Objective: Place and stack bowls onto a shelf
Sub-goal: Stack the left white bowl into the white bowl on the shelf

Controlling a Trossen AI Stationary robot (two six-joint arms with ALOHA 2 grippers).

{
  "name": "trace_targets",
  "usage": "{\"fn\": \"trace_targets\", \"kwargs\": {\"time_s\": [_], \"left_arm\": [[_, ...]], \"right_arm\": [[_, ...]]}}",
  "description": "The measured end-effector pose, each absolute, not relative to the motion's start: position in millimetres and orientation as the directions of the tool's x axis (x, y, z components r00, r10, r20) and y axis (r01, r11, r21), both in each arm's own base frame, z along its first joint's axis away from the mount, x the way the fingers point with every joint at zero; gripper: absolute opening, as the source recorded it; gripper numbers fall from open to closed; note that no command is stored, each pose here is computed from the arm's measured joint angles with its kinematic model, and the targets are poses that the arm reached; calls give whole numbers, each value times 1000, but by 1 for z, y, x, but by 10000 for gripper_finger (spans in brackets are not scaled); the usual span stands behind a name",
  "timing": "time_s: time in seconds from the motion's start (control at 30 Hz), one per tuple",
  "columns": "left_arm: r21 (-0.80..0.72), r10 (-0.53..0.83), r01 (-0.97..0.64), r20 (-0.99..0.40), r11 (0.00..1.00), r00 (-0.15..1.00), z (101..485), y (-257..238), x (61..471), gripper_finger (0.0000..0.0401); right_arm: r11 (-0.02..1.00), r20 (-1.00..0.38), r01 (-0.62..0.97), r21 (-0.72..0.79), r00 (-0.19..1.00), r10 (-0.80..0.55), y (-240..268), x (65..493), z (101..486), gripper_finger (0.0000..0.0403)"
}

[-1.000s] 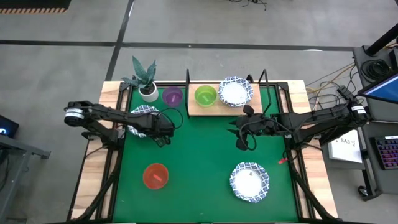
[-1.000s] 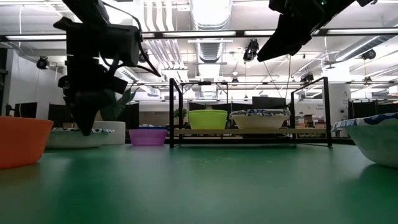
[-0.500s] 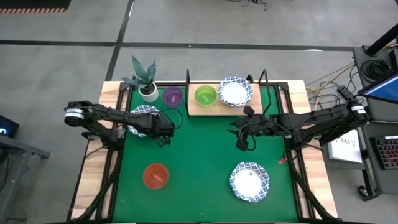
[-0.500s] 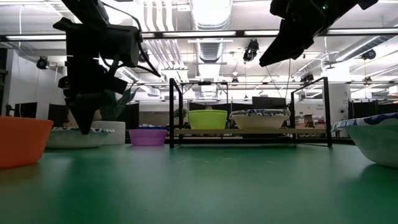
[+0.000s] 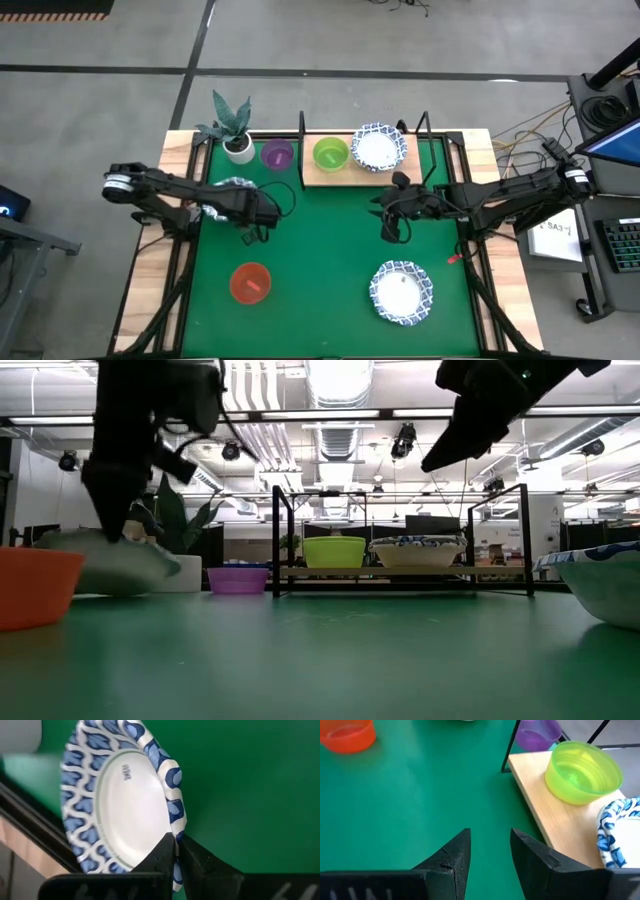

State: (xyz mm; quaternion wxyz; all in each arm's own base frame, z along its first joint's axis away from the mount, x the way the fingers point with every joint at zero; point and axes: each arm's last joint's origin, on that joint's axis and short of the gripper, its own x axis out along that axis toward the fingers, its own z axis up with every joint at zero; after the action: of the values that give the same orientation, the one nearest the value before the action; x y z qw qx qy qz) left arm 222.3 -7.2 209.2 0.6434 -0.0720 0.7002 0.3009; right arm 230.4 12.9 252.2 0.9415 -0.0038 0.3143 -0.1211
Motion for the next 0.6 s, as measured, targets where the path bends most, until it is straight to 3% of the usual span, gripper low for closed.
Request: {"fn": "trace_targets", "kwargs": {"time_s": [0.37, 0.6], "left_arm": [[263, 310, -292, -942, 920, 129, 276, -43, 251, 0], [201, 242, -166, -927, 966, 288, 315, -59, 260, 0]], "right_arm": [[984, -633, 150, -95, 754, -176, 30, 225, 248, 126], [991, -638, 85, -101, 759, -130, 41, 212, 254, 129]]}}
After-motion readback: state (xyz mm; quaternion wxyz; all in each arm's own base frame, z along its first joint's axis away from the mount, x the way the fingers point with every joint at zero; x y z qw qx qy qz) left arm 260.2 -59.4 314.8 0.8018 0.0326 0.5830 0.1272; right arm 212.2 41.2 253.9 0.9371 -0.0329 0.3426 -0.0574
